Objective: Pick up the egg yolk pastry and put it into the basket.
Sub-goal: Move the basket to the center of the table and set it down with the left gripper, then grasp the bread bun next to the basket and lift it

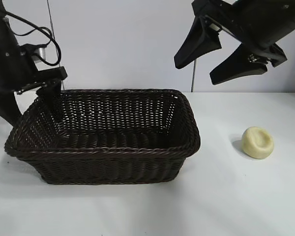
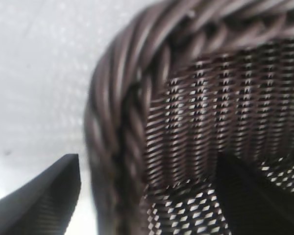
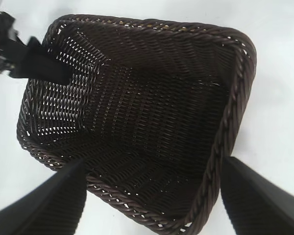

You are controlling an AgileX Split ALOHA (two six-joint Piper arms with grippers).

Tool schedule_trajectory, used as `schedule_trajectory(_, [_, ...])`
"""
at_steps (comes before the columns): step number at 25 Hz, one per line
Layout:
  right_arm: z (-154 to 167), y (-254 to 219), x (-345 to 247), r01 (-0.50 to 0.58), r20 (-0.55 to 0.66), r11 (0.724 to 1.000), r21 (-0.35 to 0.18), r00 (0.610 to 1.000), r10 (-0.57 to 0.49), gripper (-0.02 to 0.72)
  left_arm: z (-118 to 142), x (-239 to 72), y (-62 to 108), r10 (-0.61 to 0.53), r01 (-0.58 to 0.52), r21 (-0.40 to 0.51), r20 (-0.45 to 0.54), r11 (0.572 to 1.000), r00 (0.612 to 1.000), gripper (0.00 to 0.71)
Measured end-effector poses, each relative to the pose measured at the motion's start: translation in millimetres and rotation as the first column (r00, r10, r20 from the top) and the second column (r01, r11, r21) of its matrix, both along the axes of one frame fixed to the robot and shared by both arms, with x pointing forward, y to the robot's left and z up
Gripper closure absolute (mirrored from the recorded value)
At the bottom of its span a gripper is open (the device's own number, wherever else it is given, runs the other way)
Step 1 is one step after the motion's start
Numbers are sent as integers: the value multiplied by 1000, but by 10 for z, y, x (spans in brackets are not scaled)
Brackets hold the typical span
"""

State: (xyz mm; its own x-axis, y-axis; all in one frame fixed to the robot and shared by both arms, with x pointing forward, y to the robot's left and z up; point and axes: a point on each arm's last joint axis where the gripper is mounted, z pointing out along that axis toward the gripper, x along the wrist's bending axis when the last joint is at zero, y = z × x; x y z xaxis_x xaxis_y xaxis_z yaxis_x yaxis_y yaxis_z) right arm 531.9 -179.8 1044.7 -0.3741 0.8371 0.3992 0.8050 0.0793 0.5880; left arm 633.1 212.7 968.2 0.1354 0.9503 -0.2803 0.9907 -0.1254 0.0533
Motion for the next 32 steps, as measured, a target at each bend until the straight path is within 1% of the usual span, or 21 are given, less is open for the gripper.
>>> schedule_trajectory(5, [0,0,0,0,0,1000,0,1000,0,155,392,-79,20,-7,8,-5,90,1000,996,151])
schedule_trajectory(8, [0,0,-1,-1,-1,1000,0,1000,1,155,533,-84,48,-24,21,23,126,1000,992,151])
schedule_trajectory(10, [0,0,-1,-1,-1,1000,0,1000,1,155,552,-75,76,-35,27,56,136,998,990,151])
schedule_trajectory(12, [0,0,-1,-1,-1,1000,0,1000,1,155,544,-72,121,-45,30,108,138,994,989,151])
schedule_trajectory(15, [0,0,-1,-1,-1,1000,0,1000,1,155,536,-56,229,-27,1,181,141,983,990,151])
schedule_trajectory(17, [0,0,-1,-1,-1,1000,0,1000,1,155,535,-42,329,3,-31,198,142,980,990,151])
schedule_trajectory(23, [0,0,-1,-1,-1,1000,0,1000,1,155,533,-14,717,101,-129,209,136,969,985,151])
schedule_trajectory(24, [0,0,-1,-1,-1,1000,0,1000,1,155,532,-20,752,108,-133,213,128,968,986,151])
schedule_trajectory(29, [-1,1,-2,-1,-2,1000,0,1000,1,155,527,-55,778,110,-128,222,89,967,990,151])
schedule_trajectory(32, [-1,1,-2,-2,-3,1000,1,1000,2,155,578,-77,777,110,-129,219,97,967,989,151])
